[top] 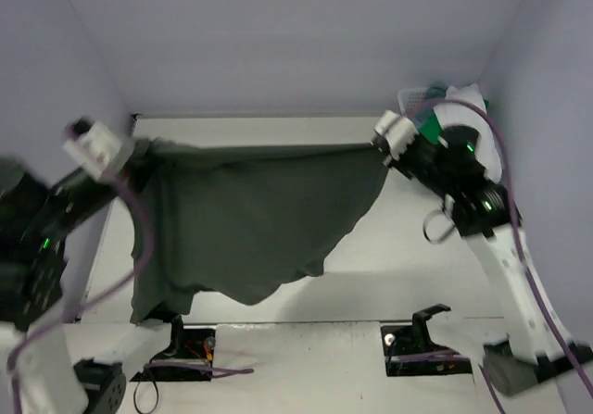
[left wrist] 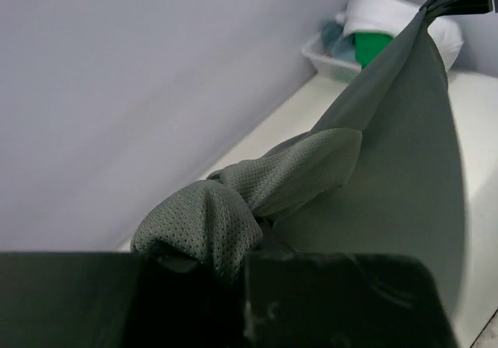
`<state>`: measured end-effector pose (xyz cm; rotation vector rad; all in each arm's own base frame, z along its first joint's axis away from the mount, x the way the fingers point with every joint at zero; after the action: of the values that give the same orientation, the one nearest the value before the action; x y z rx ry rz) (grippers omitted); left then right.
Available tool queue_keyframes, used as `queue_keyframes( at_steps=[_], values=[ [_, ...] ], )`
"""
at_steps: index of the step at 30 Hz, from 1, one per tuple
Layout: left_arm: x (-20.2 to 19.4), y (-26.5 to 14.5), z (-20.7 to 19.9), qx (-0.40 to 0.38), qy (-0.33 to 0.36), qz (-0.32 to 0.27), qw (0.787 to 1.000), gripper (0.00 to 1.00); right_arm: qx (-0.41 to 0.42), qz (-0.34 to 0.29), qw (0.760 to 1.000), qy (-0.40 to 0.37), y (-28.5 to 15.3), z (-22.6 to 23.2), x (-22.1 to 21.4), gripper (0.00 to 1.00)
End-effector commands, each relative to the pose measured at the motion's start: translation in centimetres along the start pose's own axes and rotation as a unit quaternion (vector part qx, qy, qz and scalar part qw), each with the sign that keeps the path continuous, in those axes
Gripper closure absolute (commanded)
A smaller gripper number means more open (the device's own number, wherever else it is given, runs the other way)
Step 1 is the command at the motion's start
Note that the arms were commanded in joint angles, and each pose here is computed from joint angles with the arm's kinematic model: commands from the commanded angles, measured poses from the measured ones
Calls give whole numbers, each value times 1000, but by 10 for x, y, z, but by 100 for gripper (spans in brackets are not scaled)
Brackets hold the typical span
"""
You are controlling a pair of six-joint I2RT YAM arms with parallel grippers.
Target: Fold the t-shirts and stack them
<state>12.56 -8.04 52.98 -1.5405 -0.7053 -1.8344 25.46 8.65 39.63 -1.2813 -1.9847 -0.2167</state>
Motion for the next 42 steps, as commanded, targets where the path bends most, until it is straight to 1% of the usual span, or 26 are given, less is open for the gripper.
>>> queue_keyframes(
  at_steps=[1,2,3,5,6,7,10,11,13,17,19,20,21,22,23,24,25,27,28,30,31,33,34,37,40,42],
  values=[
    [-86,118,88,36,-54,130,989,100,35,48,998,-8,84,1,-40,100],
    [-97,133,97,35,-58,144,987,100,33,46,998,-5,95,-7,-39,100],
    [-127,162,115,30,-79,178,980,100,31,50,998,9,119,-18,-45,100],
    [-134,188,136,29,-80,181,980,100,22,49,998,28,139,-37,-50,100],
    [-138,203,155,49,-74,177,980,100,26,59,997,41,163,-40,-63,100],
    [-166,229,175,57,-99,194,974,100,-7,49,998,43,167,-70,-55,100],
    [-162,270,229,104,-114,155,976,100,-37,76,994,67,200,-94,-72,100],
    [-154,275,238,115,-107,141,977,100,-72,62,993,67,197,-122,-61,100],
    [-136,284,241,129,-53,122,983,100,-91,66,990,88,204,-136,-68,100],
    [-91,265,219,118,-47,72,989,100,-134,41,985,103,170,-161,-51,100],
    [-74,254,212,115,-61,50,990,100,-139,31,985,100,157,-158,-44,100],
    [-50,237,202,112,-56,26,992,100,-134,30,985,102,144,-150,-42,100],
    [-60,235,197,106,-71,34,991,100,-130,31,986,102,138,-145,-42,100],
    [-51,230,192,104,-66,16,992,100,-127,29,986,101,130,-140,-40,100],
    [-29,209,179,103,-55,-11,993,100,-128,19,987,95,111,-136,-30,100],
    [-31,204,173,98,-59,-11,993,100,-105,38,989,97,113,-115,-47,100],
    [-50,203,164,81,-75,8,994,100,-104,37,990,91,93,-108,-42,100],
    [-49,183,142,59,-81,13,995,100,-59,56,993,89,87,-74,-60,100],
    [-79,182,131,38,-108,53,992,100,-49,57,994,82,71,-63,-57,100],
    [-91,164,111,24,-119,67,990,100,-5,75,994,83,65,-31,-74,100],
    [-126,162,102,15,-142,105,984,100,5,78,994,73,52,-22,-73,100],
    [-140,145,85,-2,-138,118,983,100,18,78,995,67,42,-10,-75,100],
    [-160,138,76,-7,-153,145,977,100,19,76,995,59,30,-4,-74,100],
    [-155,112,60,-9,-134,150,980,100,-12,66,997,44,10,-12,-61,100],
    [-118,83,43,-11,-99,103,990,100,-65,8,997,28,-27,-29,-23,100],
    [-89,69,31,-21,-91,70,993,100,-89,-17,995,44,-41,-36,-7,100]
  ],
)
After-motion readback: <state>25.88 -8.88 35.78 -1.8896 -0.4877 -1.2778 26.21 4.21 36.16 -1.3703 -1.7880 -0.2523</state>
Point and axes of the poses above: each gripper's point midway between its finger pads, its own y axis out along the fingers, its own z axis along the line the jaws close on, x = y × z, the point moved 4 cm from there along -y, back along the fingers, and after that the axes turned 9 degrees about -y, right-handed, at the moved point
